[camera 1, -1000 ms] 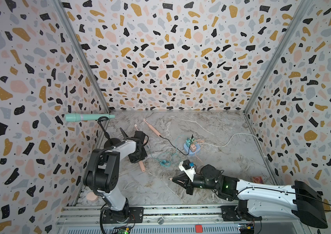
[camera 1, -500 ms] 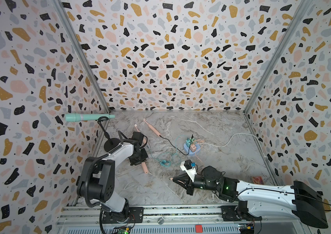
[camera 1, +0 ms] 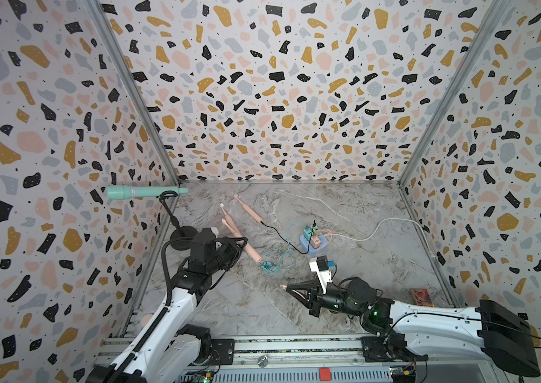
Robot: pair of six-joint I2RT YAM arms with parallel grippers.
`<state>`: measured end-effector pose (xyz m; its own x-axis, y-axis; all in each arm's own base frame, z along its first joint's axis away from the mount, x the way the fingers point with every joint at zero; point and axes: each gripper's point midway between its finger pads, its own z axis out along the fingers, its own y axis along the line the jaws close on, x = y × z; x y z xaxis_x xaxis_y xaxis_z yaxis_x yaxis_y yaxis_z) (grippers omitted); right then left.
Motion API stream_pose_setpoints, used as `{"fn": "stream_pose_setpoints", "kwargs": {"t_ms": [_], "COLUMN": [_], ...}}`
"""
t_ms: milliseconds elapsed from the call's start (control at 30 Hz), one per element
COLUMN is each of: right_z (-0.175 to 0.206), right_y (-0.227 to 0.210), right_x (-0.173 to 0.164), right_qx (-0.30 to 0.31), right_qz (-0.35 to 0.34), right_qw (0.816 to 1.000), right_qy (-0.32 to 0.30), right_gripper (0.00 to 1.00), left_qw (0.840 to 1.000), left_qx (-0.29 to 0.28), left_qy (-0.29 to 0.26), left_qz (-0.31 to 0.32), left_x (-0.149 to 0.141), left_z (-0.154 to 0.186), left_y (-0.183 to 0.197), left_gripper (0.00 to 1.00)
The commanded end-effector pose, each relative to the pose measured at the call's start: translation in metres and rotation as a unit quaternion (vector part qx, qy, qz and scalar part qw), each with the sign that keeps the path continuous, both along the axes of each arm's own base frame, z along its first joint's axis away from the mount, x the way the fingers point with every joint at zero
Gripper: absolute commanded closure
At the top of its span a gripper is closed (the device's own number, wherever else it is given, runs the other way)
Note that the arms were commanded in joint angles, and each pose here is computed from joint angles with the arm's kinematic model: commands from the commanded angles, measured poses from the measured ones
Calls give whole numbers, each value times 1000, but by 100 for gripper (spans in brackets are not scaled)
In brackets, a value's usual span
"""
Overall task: Charge the electric toothbrush
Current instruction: Pick up the electric toothbrush from the center of the board, then insert the charging cable into the electric toothbrush.
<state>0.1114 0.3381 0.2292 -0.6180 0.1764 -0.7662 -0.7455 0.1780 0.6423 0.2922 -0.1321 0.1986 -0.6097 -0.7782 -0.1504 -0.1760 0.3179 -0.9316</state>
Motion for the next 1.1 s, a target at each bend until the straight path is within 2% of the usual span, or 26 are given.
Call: {"fn": "stream_pose_setpoints", "kwargs": {"t_ms": [0,133,200,300,500,667,1067], "right_z": [45,58,59,66,78,85,102], "right_y": [-4,-6,-5,-2,2,3,35], "right_x": [7,18,26,32,40,45,53], "right_qx": [117,170,183,203,220,229,215], "right_qz": [-9,-24,-37,-43,-62,-81,-72], "right_qw": [992,981,976,970,964,961,966], "right_qy": [54,93,113,128,132,135,125], "right_gripper": [100,100,100,100,100,100,100], "left_qw": [973,950,940,934,934,932,931], "left_qx": [-148,-185,-208,-227,-253,-253,-255], "left_qy": [-174,-246,-263,-268,-244,-246,-245], "left_qz": [26,49,55,62,65,82,89], "left_x": [-6,-26,-34,-40,-42,-46,-49], "left_z": [104,138,147,151,136,132,122], "left_y": [-4,-2,-2,-2,-6,0,2], "left_gripper": [100,100,100,100,100,100,100]}}
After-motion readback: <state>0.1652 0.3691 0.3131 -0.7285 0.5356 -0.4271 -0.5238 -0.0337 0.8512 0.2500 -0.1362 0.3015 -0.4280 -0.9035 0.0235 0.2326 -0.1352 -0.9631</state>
